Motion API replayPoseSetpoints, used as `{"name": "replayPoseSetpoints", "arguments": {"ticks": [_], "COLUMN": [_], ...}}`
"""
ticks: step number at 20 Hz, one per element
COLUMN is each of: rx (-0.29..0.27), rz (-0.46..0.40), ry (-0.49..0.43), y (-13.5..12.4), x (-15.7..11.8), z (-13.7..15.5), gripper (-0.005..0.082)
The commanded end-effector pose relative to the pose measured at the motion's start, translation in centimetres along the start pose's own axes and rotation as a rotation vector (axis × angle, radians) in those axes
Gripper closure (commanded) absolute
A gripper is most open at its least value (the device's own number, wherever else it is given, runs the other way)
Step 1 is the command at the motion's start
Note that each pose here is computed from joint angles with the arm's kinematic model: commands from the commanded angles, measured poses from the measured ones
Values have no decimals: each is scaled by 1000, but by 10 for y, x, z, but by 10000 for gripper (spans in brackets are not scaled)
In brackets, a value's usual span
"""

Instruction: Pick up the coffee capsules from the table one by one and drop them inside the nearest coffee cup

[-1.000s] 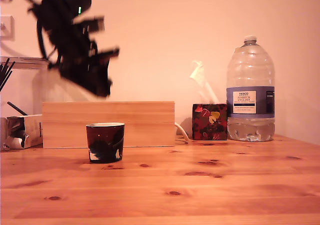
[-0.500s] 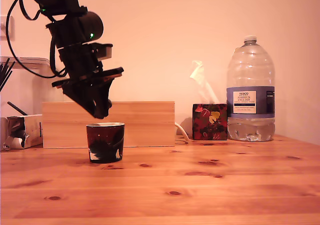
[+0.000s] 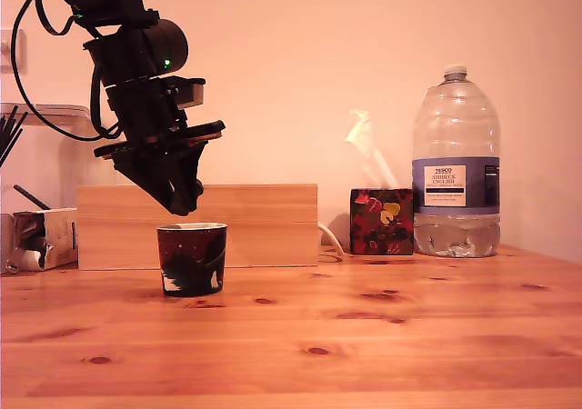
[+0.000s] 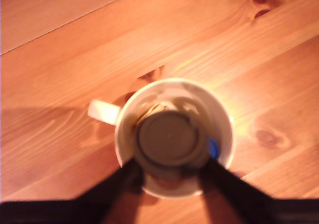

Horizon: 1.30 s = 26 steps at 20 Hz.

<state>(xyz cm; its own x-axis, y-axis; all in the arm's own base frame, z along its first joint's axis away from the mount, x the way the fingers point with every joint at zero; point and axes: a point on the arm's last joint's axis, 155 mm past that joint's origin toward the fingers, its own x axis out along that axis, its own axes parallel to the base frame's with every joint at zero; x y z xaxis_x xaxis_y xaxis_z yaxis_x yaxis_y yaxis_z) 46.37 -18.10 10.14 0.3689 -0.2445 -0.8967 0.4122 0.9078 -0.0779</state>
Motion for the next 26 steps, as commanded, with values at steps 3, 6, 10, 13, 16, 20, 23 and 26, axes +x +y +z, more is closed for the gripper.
{"name": "replayPoseSetpoints", "arguments": {"ticks": [3, 6, 10, 13, 16, 20, 23, 26], "rx": [-1, -1, 11, 20, 37, 57, 70, 81], "rz": [5, 5, 6, 6, 6, 1, -1, 5], "ry": [6, 2, -26, -72, -154, -286, -394, -504], "y": [2, 2, 2, -1, -7, -14, -17, -19], "x": [2, 2, 0, -8, -24, -53, -75, -97], "z": [-1, -1, 6, 17, 36, 57, 62, 56], "gripper": [24, 25, 120, 468, 738, 750, 750, 750]}}
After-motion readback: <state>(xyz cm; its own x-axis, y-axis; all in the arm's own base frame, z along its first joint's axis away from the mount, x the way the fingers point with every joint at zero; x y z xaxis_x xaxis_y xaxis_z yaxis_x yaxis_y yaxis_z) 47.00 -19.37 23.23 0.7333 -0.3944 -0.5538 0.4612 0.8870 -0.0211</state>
